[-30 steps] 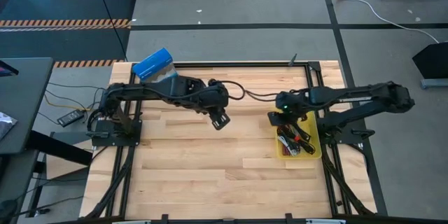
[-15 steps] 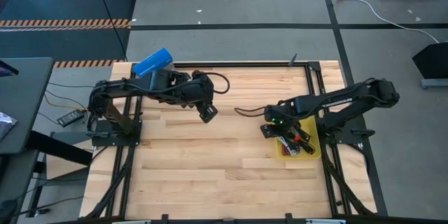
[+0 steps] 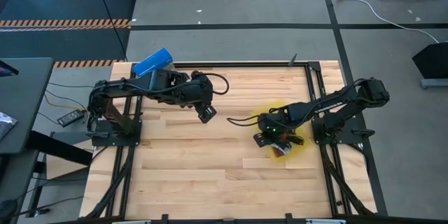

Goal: Pick and place USB-C Cables
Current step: Move the yellow bin to the center of the table

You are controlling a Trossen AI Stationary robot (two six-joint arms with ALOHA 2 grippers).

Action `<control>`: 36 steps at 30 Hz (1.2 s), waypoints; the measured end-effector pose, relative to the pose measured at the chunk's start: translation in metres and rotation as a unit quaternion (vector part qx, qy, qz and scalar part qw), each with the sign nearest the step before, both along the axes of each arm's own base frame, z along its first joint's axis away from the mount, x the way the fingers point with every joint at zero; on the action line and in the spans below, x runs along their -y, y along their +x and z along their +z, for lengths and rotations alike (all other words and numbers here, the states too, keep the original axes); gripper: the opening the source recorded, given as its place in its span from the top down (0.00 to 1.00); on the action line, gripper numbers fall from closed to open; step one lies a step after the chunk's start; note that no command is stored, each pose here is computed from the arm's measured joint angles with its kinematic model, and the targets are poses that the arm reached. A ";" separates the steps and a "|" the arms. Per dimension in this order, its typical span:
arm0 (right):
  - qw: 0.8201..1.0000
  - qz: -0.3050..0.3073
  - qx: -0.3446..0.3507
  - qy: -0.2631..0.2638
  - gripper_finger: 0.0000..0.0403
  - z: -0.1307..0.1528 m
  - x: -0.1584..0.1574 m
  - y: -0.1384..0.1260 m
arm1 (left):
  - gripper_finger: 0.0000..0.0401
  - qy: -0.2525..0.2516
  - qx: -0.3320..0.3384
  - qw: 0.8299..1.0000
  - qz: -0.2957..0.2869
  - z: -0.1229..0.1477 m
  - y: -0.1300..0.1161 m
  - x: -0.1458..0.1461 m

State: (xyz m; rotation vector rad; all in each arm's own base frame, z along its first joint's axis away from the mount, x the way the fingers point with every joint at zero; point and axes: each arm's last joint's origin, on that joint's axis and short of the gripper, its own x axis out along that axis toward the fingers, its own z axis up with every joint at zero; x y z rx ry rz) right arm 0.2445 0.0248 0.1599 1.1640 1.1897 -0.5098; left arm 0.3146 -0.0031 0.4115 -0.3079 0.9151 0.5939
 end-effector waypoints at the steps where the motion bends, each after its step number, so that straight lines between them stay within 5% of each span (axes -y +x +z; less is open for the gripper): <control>1: 1.000 0.008 0.014 -0.008 0.98 0.001 -0.001 0.002 | 0.56 0.000 0.000 1.000 0.000 0.000 0.000 0.000; 12: 0.984 0.125 0.103 -0.073 0.99 0.006 -0.001 0.012 | 0.56 -0.009 0.005 1.000 0.005 0.000 0.000 0.000; 19: 0.954 0.229 0.143 -0.128 0.99 0.011 -0.002 0.016 | 0.56 -0.033 0.028 0.999 0.009 0.001 0.003 0.009; 26: 0.906 0.322 0.191 -0.197 0.99 0.020 0.004 0.029 | 0.56 -0.050 0.048 0.998 0.009 0.002 0.004 0.024; 36: 0.864 0.413 0.192 -0.212 0.99 0.005 0.006 0.070 | 0.56 -0.070 0.070 0.995 0.010 0.003 0.005 0.040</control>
